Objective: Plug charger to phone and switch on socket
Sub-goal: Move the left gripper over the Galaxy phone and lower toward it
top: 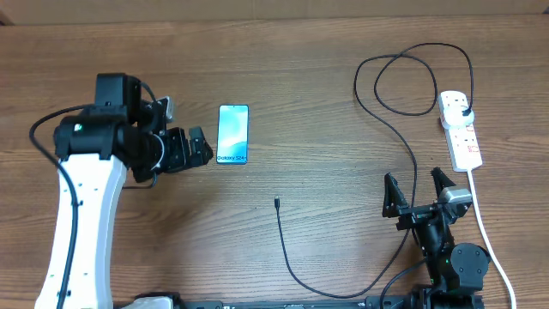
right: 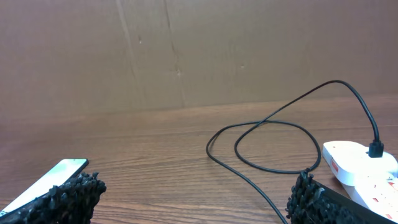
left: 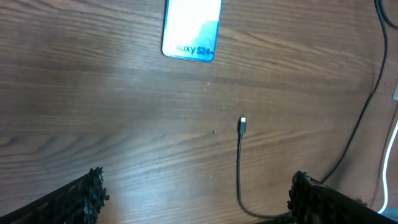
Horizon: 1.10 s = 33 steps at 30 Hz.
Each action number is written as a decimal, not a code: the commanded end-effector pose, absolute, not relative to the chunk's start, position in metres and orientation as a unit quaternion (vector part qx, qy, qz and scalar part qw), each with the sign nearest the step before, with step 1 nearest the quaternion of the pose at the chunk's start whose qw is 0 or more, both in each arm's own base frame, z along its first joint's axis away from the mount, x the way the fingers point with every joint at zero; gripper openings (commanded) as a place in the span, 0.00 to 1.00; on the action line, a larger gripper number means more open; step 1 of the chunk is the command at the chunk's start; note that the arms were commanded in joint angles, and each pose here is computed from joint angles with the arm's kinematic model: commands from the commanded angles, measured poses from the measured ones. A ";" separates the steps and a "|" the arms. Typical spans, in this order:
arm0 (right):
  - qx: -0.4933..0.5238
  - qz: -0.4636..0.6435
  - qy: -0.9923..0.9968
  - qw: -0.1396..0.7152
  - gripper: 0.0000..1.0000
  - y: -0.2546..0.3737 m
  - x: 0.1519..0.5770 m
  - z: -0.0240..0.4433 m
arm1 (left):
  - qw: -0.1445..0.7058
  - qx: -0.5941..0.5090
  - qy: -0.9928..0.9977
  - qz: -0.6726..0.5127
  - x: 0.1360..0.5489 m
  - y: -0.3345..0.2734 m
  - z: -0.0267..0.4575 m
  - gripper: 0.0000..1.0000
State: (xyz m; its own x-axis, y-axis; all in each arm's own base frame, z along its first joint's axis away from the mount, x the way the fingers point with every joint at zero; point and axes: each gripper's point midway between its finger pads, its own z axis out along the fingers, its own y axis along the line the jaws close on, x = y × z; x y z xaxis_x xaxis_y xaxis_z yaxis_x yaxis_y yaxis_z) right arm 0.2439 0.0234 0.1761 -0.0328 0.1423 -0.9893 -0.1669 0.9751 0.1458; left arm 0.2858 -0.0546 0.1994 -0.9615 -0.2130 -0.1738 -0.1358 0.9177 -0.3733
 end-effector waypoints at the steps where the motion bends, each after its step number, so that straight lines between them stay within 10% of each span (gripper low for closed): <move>1: -0.008 0.110 0.709 0.696 1.00 0.023 0.244 0.174 | 0.103 -0.105 0.971 -0.190 0.302 -0.058 0.194 0.99; 33: -0.008 0.110 0.709 0.696 1.00 0.023 0.244 0.174 | 0.067 -0.069 0.994 -0.053 0.360 -0.092 0.086 1.00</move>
